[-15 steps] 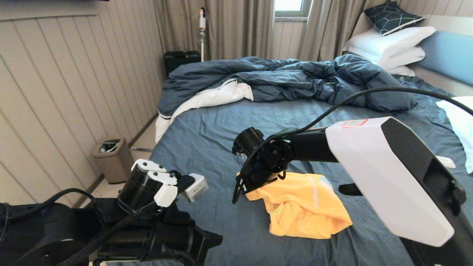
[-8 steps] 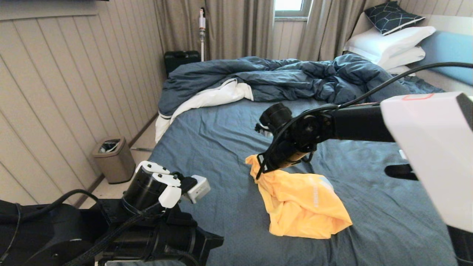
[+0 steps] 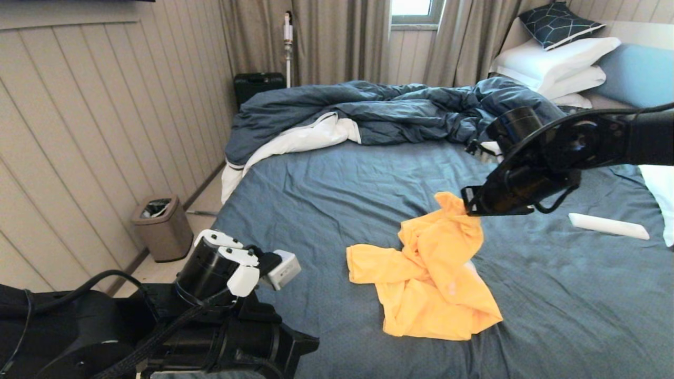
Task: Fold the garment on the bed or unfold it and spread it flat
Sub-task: Unford the yellow T-shirt
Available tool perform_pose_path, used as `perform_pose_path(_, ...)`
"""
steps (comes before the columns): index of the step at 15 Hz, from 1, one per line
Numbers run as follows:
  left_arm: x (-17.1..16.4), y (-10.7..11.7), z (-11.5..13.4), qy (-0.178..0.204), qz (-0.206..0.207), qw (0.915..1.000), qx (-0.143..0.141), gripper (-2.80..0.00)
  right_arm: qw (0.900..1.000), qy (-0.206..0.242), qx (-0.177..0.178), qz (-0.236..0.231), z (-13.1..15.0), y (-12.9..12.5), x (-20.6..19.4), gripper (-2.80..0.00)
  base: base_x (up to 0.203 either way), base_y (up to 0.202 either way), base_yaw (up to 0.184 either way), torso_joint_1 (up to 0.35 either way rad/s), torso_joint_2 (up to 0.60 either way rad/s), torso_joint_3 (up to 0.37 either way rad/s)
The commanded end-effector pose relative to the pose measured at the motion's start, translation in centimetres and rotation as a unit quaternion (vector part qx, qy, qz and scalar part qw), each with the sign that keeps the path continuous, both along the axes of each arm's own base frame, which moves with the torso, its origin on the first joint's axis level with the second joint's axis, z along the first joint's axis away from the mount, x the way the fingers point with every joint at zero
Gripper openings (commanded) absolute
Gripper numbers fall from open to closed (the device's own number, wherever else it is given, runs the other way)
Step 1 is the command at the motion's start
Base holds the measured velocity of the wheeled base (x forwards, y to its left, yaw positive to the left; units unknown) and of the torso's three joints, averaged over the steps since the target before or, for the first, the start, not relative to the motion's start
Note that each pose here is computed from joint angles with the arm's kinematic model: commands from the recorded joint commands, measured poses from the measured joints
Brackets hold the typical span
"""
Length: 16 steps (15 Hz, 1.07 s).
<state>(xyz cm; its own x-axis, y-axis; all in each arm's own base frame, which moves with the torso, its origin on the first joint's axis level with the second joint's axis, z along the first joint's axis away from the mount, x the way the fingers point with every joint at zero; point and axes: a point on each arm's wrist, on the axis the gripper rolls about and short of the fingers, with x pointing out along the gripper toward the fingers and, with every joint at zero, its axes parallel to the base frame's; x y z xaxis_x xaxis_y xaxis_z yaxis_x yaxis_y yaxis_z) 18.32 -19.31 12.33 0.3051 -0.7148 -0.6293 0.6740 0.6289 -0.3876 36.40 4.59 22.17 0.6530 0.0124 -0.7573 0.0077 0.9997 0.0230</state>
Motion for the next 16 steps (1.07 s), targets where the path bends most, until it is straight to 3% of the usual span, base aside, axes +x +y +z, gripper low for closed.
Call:
perform_pose_path(1, 0.0, 0.0, 0.0, 0.0, 0.001, 1.0, -0.001, -2.8, 0.999, 0.0, 0.004, -0.045, 0.5, -3.7, -0.8, -2.8, 0.0, 0.0, 0.0, 0.0, 0.0, 0.0)
perform_pose_path(4, 0.0, 0.0, 0.0, 0.0, 0.001, 1.0, -0.001, -2.8, 0.994, 0.03, 0.018, -0.107, -1.2, -10.1, -1.8, -2.8, 0.0, 0.0, 0.0, 0.0, 0.0, 0.0)
perform_pose_path(6, 0.0, 0.0, 0.0, 0.001, 0.001, 1.0, -0.001, -2.8, 0.991, 0.043, 0.024, -0.128, -3.3, -13.0, -2.8, -2.8, 0.0, 0.0, 0.0, 0.0, 0.0, 0.0)
perform_pose_path(12, 0.2, -0.2, -0.6, 0.008, 0.001, 1.0, 0.006, -2.8, 0.987, 0.042, -0.002, -0.158, -8.8, -18.1, -4.2, -2.8, 0.0, 0.0, 0.0, 0.0, 0.0, 0.0)
perform_pose_path(16, 0.3, -0.3, -0.9, 0.009, 0.001, 0.9999, 0.007, -2.8, 0.981, 0.032, -0.021, -0.192, -9.6, -22.4, -4.5, -2.8, 0.0, 0.0, 0.0, 0.0, 0.0, 0.0)
